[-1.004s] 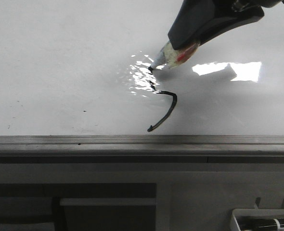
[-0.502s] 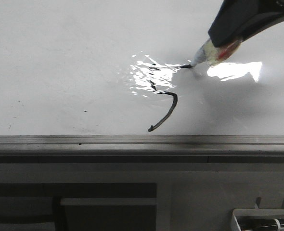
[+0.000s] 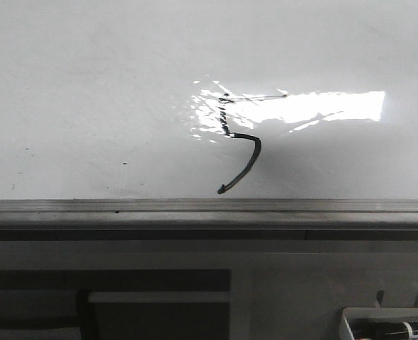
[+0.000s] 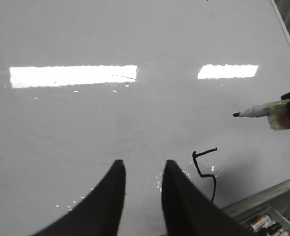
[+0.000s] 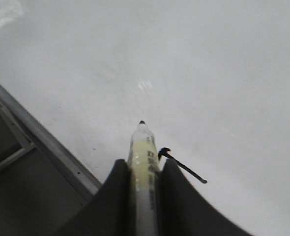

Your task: Write number 5 on whiteboard

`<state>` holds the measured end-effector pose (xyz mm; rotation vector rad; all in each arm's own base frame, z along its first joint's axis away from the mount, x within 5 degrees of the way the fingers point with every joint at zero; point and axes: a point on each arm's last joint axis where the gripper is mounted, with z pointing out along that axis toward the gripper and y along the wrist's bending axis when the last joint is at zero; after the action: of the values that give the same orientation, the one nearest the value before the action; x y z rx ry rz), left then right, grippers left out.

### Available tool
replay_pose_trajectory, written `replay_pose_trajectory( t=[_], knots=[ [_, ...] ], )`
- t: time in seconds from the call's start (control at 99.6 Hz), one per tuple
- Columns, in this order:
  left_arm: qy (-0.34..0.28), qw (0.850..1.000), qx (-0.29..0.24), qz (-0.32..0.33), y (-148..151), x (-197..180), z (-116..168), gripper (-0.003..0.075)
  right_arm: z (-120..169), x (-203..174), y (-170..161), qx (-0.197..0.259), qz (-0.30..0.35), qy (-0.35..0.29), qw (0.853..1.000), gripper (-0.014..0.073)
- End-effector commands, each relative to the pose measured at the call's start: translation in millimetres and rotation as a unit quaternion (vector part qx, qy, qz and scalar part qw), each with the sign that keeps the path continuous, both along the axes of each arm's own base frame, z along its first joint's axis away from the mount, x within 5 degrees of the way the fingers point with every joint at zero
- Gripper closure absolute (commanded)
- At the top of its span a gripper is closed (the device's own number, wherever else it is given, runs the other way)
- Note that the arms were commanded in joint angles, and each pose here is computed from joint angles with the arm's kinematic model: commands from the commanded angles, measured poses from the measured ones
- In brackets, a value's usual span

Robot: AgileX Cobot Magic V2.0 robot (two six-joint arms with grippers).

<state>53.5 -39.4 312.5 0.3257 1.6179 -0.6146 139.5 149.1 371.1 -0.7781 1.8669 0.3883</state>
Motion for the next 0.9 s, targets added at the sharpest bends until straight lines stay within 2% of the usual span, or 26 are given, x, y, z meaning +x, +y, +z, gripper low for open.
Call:
replay_pose_trajectory(
  t=[0.0, 0.07, 0.161, 0.261, 0.432, 0.572, 0.642, 0.713, 0.893],
  knots=[
    [-0.013, 1.0, -0.01, -0.001, -4, 7, 14, 0.0329, 12, -8, 6, -0.004, 0.046, -0.055, 0.997, 0.0636],
    [0.002, 0.999, 0.029, -0.024, -11, 13, 15, 0.0276, 0, -11, 14, -0.032, 0.071, -0.054, 0.996, 0.0637],
    [0.016, 0.993, 0.092, -0.077, -26, 20, 19, 0.0296, -14, -12, 26, -0.069, 0.099, -0.052, 0.991, 0.064],
    [0.028, 0.977, 0.152, -0.149, -46, 28, 22, 0.0336, -22, -12, 37, -0.091, 0.122, -0.052, 0.987, 0.066],
    [0.033, 0.935, 0.233, -0.264, -89, 37, 20, 0.0395, -25, -17, 46, -0.091, 0.143, -0.055, 0.984, 0.0664],
    [-0.002, 0.895, 0.295, -0.336, -122, 38, 15, 0.0398, -27, -27, 51, -0.114, 0.174, -0.063, 0.976, 0.0664],
    [-0.008, 0.883, 0.311, -0.352, -136, 40, 12, 0.0398, -29, -33, 53, -0.125, 0.185, -0.058, 0.973, 0.0664],
    [-0.009, 0.878, 0.317, -0.359, -147, 42, 9, 0.0399, -31, -38, 54, -0.133, 0.196, -0.054, 0.97, 0.0664],
    [-0.01, 0.879, 0.317, -0.354, -160, 49, 5, 0.0399, -32, -50, 60, -0.133, 0.223, -0.054, 0.964, 0.0664]
  ],
)
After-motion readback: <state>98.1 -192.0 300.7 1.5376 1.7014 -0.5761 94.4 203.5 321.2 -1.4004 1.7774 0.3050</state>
